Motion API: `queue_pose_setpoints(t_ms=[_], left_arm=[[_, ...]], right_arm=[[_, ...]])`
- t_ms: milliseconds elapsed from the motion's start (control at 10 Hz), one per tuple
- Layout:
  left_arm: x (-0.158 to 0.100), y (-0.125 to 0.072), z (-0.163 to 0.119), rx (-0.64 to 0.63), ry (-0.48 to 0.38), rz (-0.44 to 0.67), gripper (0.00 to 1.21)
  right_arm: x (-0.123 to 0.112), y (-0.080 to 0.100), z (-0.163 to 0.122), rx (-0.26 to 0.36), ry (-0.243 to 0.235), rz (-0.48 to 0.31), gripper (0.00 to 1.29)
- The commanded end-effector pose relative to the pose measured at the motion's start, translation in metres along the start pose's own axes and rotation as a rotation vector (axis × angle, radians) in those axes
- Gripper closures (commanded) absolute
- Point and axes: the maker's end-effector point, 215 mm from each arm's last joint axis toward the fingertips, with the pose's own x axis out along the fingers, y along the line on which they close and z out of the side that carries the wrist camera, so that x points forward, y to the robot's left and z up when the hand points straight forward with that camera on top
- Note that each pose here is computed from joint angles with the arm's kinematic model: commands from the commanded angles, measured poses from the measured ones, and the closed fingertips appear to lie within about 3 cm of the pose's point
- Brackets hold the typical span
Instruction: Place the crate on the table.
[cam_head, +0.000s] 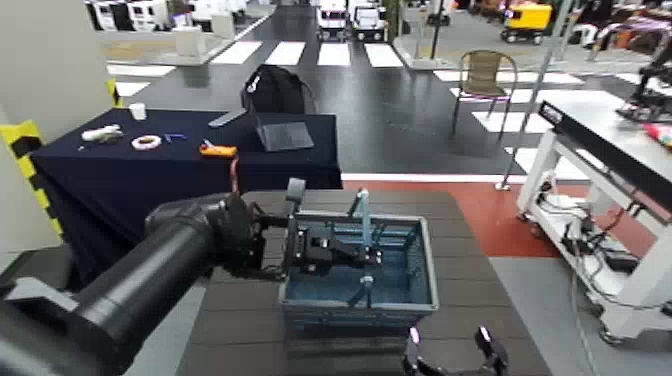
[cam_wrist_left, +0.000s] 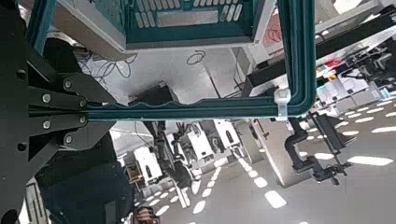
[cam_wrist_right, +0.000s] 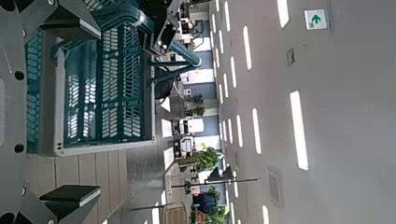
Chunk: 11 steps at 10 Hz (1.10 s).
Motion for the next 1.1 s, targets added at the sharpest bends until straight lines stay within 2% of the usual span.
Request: queue_pose_setpoints(t_ms=[100,700,1100], left_arm=[[-0.005,0.003,0.015,0.005,-0.053,0.003,1.20],[0.001,0.017,0.008,-0.002,-0.083,0.001,1.19],[0.005,0.025,0.000,-0.010,-0.084,0.006,1.14]], right_arm=[[0.000,0.002,0.000,0.003,0.000,0.005,0.14],[0.000,0.000,0.003,0.008,-0.015,0.002,0.14],[0.000,-0.002,0.005,0.006,-0.027,0.002,0.13]])
